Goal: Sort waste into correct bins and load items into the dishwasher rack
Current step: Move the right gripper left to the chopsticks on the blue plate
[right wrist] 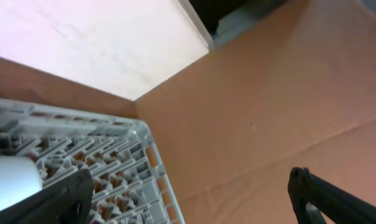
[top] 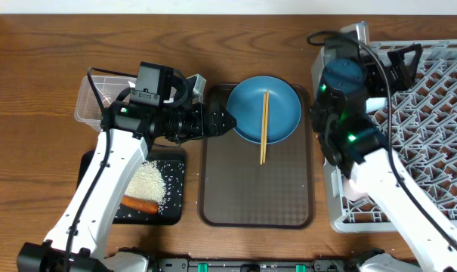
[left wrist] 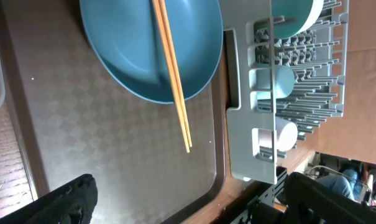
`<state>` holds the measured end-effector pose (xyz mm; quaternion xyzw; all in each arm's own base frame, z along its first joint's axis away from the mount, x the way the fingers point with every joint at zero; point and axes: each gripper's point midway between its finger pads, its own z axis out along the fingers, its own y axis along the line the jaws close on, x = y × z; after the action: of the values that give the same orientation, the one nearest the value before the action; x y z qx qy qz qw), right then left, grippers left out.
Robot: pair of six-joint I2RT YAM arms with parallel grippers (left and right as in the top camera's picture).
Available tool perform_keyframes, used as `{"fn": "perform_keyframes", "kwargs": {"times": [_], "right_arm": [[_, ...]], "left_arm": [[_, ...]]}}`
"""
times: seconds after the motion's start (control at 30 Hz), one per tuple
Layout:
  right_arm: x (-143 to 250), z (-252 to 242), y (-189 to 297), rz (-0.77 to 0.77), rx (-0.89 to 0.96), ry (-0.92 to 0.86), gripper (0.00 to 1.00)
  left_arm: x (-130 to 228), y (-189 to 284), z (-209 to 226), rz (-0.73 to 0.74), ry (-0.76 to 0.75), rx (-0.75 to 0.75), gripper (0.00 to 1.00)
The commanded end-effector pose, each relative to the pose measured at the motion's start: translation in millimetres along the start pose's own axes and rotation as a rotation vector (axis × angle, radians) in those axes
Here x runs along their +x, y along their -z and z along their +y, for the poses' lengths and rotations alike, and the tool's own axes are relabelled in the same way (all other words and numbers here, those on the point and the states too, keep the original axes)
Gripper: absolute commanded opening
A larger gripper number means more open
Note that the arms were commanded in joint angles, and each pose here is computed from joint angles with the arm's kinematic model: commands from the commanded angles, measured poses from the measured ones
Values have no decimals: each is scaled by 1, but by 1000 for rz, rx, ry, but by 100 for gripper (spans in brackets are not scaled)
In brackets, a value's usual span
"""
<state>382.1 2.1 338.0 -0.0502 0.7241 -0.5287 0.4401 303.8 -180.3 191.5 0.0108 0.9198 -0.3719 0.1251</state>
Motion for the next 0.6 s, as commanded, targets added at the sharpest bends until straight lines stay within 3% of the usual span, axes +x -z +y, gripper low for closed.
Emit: {"fn": "perform_keyframes", "kwargs": {"times": [0.0, 0.07, 0.17, 0.23, 0.27, 0.43, 0.57], "right_arm": [[7, -10, 3, -23, -70, -187, 99], [11, 4, 11, -51, -218, -235, 98], [5, 69, 59, -141, -736, -264, 90], [-2, 102, 104, -200, -1060, -262, 75], [-5, 111, 116, -180, -1147, -317, 73], [-1, 137, 118, 117, -1210, -644, 74], [17, 172, 124, 346, -1238, -733, 76]], "left_arm": [[-2, 4, -1, -16, -17, -4, 98], [-2, 4, -1, -16, -17, -4, 98], [-2, 4, -1, -16, -16, -4, 98], [-2, 4, -1, -16, -17, -4, 98], [-2, 4, -1, -16, -17, -4, 98], [-2, 4, -1, -16, -17, -4, 98], [-2, 4, -1, -16, -17, -4, 98]]}}
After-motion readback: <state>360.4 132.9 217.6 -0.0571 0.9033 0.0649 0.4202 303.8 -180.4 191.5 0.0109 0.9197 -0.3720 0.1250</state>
